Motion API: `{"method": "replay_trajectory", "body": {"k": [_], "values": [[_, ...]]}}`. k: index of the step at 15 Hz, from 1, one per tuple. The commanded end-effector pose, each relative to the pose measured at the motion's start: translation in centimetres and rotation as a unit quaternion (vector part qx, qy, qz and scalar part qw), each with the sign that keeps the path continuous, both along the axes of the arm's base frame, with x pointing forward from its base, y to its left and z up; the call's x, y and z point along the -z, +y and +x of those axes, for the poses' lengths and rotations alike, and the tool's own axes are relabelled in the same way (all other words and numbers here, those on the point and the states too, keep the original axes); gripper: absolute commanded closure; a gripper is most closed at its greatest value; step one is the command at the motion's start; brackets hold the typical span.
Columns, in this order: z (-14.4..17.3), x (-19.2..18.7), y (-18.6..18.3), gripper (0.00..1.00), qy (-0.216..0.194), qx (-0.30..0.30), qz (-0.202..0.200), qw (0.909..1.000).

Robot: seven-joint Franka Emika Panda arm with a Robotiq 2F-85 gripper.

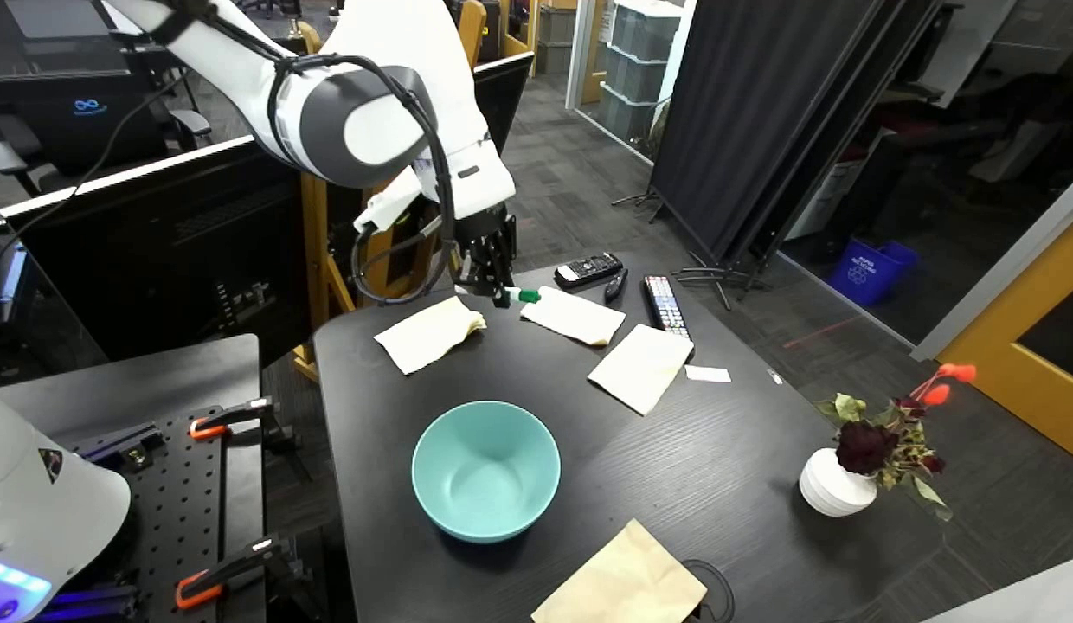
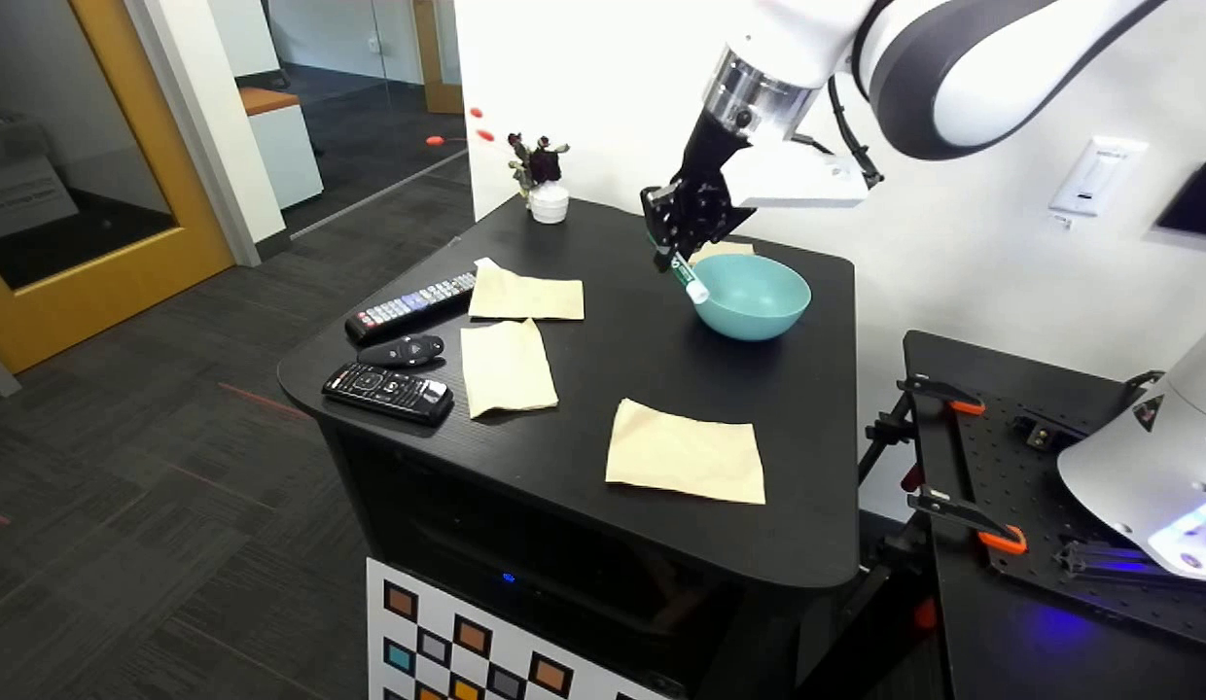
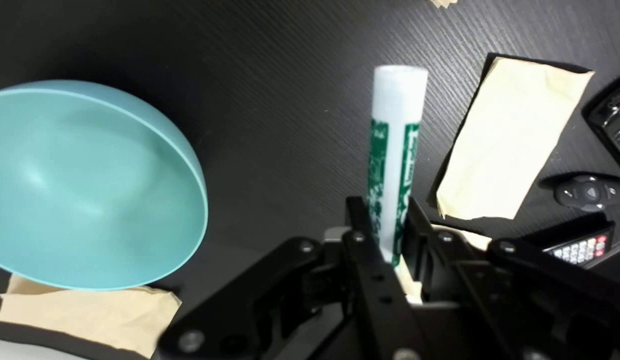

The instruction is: Pick up the marker in the blue bowl and put it on the table

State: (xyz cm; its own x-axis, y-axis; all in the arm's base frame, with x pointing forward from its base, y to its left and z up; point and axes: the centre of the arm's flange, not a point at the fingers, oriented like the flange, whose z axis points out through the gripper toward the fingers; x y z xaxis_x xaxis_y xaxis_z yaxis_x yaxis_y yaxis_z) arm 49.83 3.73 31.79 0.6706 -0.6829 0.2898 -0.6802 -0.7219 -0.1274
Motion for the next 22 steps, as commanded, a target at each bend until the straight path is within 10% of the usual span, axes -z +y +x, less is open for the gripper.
{"method": "replay_trajectory", "body": {"k": [1, 17, 18, 22], "values": [[4.0, 3.5, 1.7, 0.95, 0.028, 0.005, -0.020, 0.9994], [9.1, 12.4, 3.4, 0.95, 0.057, 0.038, -0.031, 0.9971], [9.1, 12.5, 3.3, 0.55, 0.057, 0.041, -0.033, 0.9970], [8.0, 11.5, 2.9, 0.32, 0.045, 0.045, -0.035, 0.9974]]}}
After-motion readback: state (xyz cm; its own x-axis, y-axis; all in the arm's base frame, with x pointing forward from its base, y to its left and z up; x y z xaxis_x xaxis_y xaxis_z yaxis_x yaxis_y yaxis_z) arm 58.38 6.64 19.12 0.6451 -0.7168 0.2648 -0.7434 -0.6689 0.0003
